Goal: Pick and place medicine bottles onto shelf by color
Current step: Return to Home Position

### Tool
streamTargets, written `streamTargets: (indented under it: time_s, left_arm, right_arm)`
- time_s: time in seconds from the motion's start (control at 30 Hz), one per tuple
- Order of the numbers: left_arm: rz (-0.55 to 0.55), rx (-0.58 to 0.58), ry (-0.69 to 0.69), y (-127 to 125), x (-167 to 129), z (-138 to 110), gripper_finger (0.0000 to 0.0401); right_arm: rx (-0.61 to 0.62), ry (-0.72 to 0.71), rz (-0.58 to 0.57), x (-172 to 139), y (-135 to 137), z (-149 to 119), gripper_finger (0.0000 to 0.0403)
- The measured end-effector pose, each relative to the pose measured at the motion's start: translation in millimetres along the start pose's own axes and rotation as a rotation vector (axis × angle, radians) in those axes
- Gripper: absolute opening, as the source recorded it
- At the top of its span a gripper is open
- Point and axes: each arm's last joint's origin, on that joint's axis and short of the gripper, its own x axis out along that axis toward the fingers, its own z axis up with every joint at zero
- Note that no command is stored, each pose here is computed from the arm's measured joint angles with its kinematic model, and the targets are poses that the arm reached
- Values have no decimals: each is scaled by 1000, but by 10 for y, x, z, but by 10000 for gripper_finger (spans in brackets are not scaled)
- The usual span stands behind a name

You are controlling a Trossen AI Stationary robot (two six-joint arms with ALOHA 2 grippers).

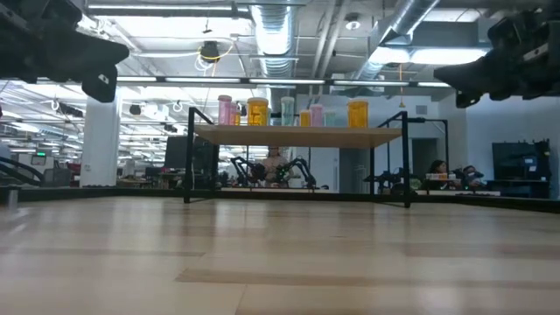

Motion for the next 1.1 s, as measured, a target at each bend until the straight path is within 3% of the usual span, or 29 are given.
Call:
streamTargets:
  time_s: [0.13,0.37,1.1]
  left_arm:
    - [-15,36,5,-4,0,-5,0]
    - [92,65,5,27,-3,2,0]
    - [92,77,9,27,-4,5,0]
  right_arm:
    - [5,22,-1,0,0,-22,15]
    - [55,60,-49,-2,-13,-61,40]
    - [64,123,-53,-8,-12,-126,42]
